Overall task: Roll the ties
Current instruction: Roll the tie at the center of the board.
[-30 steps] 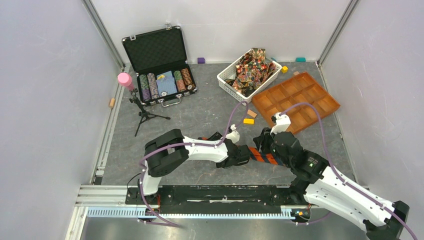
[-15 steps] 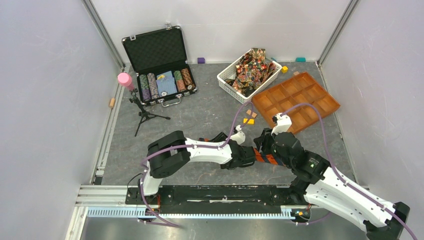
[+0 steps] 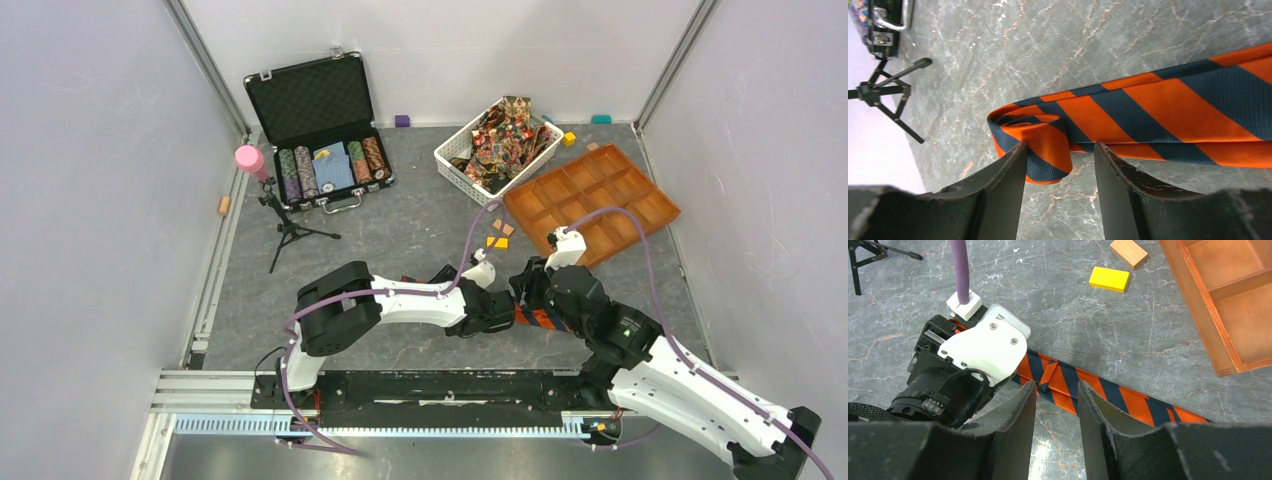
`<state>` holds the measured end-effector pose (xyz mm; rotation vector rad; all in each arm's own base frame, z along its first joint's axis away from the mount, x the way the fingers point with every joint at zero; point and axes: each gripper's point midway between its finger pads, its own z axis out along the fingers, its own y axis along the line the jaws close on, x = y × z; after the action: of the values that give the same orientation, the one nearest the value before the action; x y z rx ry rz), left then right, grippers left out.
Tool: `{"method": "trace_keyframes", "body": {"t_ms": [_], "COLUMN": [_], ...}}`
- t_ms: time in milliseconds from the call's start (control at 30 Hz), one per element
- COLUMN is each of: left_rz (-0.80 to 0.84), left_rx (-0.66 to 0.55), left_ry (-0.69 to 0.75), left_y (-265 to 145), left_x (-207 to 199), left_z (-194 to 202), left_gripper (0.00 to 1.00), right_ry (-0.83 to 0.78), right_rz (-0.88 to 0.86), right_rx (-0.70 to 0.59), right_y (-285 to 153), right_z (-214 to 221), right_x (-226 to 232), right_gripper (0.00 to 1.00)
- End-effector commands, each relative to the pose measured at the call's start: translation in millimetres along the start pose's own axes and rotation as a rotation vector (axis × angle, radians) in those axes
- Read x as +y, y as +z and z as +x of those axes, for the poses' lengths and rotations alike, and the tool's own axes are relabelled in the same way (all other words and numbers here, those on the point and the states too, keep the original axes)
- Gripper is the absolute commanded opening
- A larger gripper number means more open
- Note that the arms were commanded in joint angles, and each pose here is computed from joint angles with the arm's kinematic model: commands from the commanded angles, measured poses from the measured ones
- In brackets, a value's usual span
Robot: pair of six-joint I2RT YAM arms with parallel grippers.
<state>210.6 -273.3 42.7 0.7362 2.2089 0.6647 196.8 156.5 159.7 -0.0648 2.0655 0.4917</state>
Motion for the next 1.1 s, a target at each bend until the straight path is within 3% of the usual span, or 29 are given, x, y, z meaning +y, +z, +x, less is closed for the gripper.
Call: {"method": "trace_keyframes", "body": {"t_ms": [0,233,467,767,900,1067], "left_rz": [0.075,0.114,0.116,0.198,0.237,0.395], "left_rx": [-0.031,-0.026,-0.048,-0.145,-0.204,-0.263], "left_ry": [-0.105,-0.136,-0.161,-0.275,-0.331,-0.475], "left_y": [-5.9,-5.3,-11.4,-51.2,-66.5,-71.4], "left_x": [-19.6,-27.3,-18.5,22.8,44.8,62.4], "left_z": [-17.1,-15.2,-20.8,-48.1,-54.1,-49.9], "left_gripper": [0.58,0.54,0.56,0.61,0.62,0.63], "right_ry": [0.019,0.020,0.014,0.063,0.092,0.105], "right_rz": [0.024,0.034,0.034,0.042,0.001,-0.092], "right_rx": [-0.027,-0.031,-0.043,-0.088,-0.079,-0.052], "right_y": [-2.4,-3.9,-6.2,-6.0,-1.6,9.8], "right_z": [-5.6,-5.3,-11.5,-23.4,-18.5,-11.1], "right_x": [-4.9,-8.0,-6.8,-5.0,3.1,24.1], "right_gripper": [0.42,0.42,0.43,0.47,0.55,0.56]}}
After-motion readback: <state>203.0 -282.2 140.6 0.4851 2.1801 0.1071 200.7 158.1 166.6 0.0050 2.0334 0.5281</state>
